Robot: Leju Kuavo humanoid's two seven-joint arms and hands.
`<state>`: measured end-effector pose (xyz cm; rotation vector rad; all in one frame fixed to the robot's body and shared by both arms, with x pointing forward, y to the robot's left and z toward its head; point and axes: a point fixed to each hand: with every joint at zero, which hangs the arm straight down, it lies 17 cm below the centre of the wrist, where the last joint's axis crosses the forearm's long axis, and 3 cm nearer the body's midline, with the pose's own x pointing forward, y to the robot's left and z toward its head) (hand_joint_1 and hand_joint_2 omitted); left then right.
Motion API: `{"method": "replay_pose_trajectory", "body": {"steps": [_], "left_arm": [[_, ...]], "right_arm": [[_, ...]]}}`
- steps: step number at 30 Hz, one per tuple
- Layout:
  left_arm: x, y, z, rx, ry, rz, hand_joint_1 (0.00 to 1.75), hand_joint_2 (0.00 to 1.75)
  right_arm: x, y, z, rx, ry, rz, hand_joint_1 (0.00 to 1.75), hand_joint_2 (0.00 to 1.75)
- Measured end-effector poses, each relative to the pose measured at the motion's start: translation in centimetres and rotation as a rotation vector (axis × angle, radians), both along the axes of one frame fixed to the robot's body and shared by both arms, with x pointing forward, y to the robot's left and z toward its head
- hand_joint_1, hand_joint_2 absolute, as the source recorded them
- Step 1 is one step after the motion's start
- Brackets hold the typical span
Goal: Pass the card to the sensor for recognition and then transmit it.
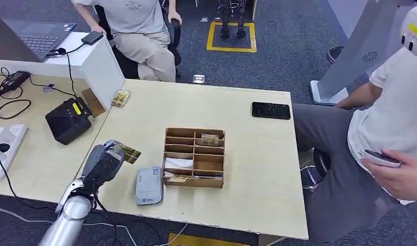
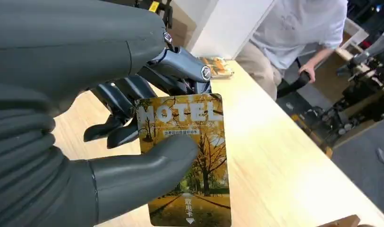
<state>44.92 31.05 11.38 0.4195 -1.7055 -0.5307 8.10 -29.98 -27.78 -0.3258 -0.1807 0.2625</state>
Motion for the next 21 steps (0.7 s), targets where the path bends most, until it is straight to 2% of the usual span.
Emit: {"method": "replay_pose_trajectory", "body": {"steps": [7, 21], "left_arm": [[-2.2, 0.6, -3.0, 0.049, 0.088, -0.037, 1.75, 1.75], [-5.1, -0.3, -4.8, 0.122, 0.129, -0.081, 1.75, 1.75]], "right_arm": [[-0.1, -0.1, 0.0, 0.0, 0.001, -0.01, 0.0, 0.0], [-0.2, 0.1, 0.0, 0.004, 0.0, -0.03, 0.0, 0.0]]}}
